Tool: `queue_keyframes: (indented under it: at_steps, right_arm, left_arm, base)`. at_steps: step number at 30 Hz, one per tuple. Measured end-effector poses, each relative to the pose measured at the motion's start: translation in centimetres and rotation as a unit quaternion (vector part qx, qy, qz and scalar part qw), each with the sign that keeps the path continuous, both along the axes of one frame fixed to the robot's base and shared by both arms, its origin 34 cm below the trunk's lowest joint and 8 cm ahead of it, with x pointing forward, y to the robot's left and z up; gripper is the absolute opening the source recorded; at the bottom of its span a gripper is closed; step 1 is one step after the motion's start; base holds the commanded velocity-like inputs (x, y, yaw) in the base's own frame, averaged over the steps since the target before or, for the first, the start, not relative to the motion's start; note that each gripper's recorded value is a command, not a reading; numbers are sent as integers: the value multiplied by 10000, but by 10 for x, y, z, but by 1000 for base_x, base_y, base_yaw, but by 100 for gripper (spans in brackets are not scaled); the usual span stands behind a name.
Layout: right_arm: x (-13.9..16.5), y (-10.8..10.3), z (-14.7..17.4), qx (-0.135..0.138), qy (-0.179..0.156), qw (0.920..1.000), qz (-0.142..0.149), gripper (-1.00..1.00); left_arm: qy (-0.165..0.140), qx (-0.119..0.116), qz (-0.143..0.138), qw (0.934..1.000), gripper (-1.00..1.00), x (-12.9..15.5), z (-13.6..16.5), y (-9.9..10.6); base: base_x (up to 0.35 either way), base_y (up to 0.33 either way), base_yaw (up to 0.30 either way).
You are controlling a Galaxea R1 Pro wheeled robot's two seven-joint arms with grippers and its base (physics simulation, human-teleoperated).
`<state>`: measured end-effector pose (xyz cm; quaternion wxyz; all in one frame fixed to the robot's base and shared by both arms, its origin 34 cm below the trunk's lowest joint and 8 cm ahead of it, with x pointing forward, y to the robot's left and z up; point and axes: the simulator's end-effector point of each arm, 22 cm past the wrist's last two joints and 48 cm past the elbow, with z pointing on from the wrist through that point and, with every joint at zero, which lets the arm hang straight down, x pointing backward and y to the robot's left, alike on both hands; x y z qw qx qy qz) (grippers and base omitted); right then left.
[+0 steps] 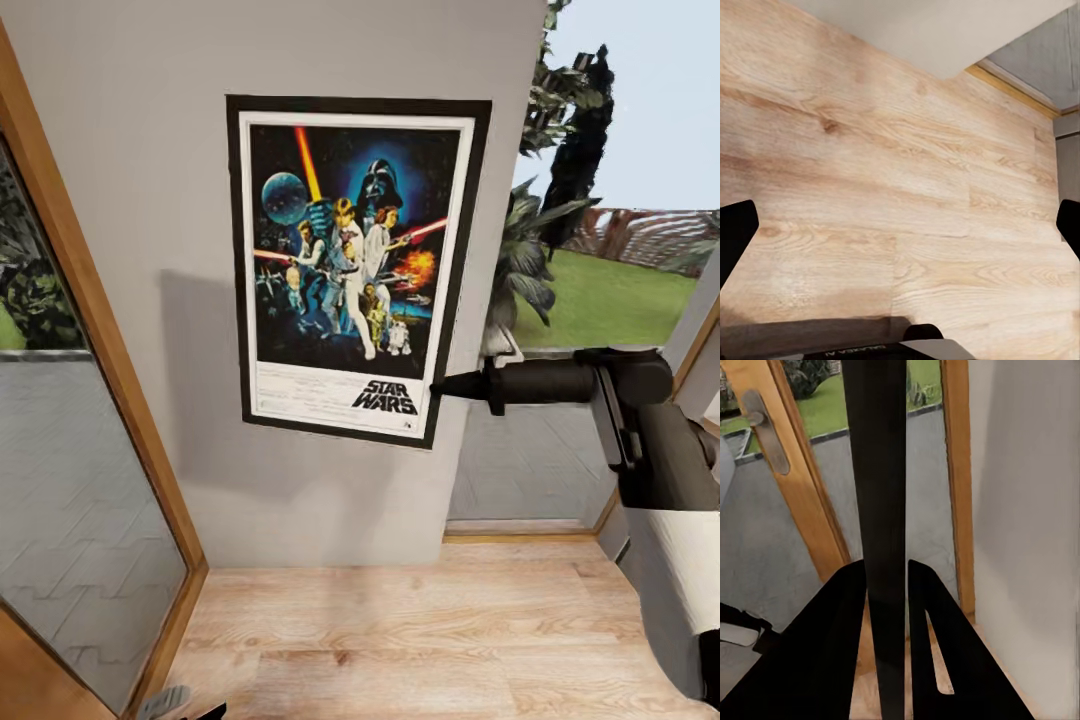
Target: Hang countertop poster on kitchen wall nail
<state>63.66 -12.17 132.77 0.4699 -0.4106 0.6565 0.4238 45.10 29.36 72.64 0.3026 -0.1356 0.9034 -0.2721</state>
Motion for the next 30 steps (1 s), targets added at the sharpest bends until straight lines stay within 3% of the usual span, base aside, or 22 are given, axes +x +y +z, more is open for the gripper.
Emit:
queue_keyframes:
  at_steps: [5, 12, 30]
  right_arm:
    - [11, 9, 38, -133, -114, 9998, 43, -100]
    - [30, 22, 54, -438, 4, 9990, 116, -100]
    - [30, 23, 62, -450, -84, 9989, 131, -100]
  left_arm:
    - [1, -5, -5, 10000, 100, 0, 0, 0]
    - [-2, -5, -8, 10000, 100, 0, 0, 0]
    - [1, -4, -7, 10000, 100, 0, 0, 0]
  base:
    - [0, 0, 0]
    - [0, 0, 0]
    - [0, 0, 0]
